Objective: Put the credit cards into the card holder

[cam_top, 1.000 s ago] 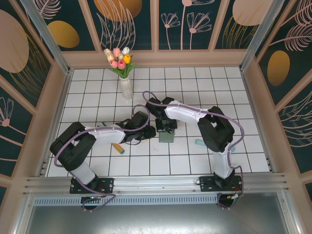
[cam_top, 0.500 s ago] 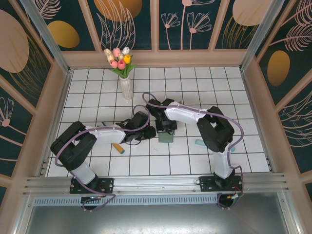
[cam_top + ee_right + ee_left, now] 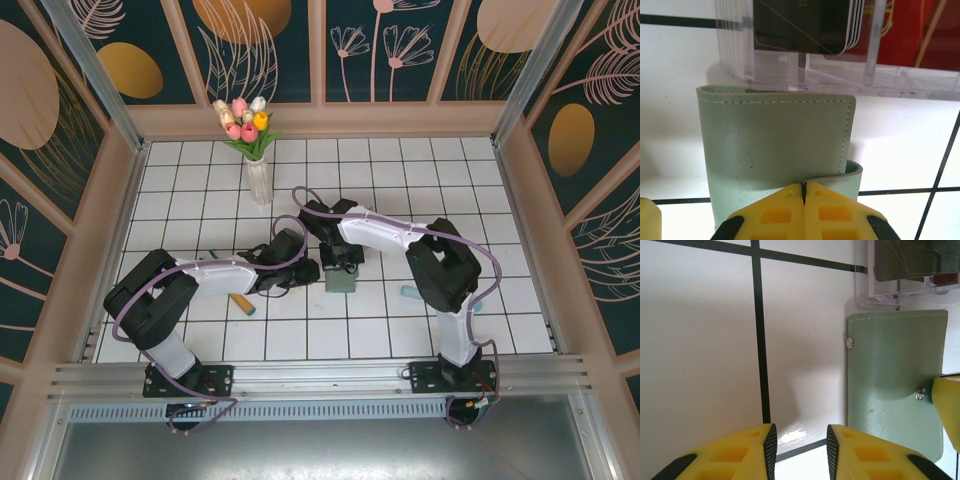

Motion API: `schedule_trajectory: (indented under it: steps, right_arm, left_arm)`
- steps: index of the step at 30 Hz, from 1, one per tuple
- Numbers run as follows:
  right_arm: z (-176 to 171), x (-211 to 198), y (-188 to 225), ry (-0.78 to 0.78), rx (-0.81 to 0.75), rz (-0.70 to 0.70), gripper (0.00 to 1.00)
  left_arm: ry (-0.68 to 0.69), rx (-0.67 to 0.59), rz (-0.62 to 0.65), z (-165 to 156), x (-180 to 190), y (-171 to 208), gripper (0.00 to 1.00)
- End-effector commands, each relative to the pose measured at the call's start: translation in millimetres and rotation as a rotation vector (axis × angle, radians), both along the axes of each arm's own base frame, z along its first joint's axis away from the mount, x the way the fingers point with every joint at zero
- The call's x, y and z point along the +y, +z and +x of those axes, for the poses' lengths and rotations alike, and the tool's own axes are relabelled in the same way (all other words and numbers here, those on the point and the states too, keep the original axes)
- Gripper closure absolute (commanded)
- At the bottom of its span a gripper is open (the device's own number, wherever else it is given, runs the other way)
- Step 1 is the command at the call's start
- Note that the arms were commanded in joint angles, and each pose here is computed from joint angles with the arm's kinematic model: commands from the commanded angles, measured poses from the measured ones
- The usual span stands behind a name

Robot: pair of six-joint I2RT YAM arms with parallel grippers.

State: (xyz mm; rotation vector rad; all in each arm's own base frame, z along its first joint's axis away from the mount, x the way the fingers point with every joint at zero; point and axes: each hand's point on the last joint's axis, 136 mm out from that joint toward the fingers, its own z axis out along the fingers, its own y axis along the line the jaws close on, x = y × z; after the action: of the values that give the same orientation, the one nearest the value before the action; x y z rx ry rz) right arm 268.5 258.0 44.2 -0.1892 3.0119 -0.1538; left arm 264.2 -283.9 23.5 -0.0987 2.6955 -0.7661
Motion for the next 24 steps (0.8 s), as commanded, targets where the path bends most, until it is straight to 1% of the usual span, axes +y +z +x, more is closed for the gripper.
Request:
schedule_trajectory:
  steps: [1, 6, 14, 18, 24]
  right_arm:
    - [-2, -7, -6, -0.009, 0.025, -0.049, 1.0]
    - [-1, 5, -10, 0.008, 0.035, -0.006, 1.0]
    - [-3, 10, -18, 0.019, 0.048, 0.004, 1.0]
    - [0, 4, -8, 0.01, 0.027, -0.023, 1.0]
    - [2, 2, 11, 0.005, -0.002, -0.012, 1.0]
  left_arm:
    - [-0.005, -0.009, -0.005, 3, -1, 0, 0.65]
    - [-0.007, -0.008, -0.002, 3, -1, 0, 0.65]
    - [-0.012, -0.006, -0.002, 4, -3, -1, 0.65]
    - [-0.014, -0.007, -0.003, 4, -3, 0, 0.66]
    - [-0.011, -0.008, -0.002, 4, -3, 0, 0.66]
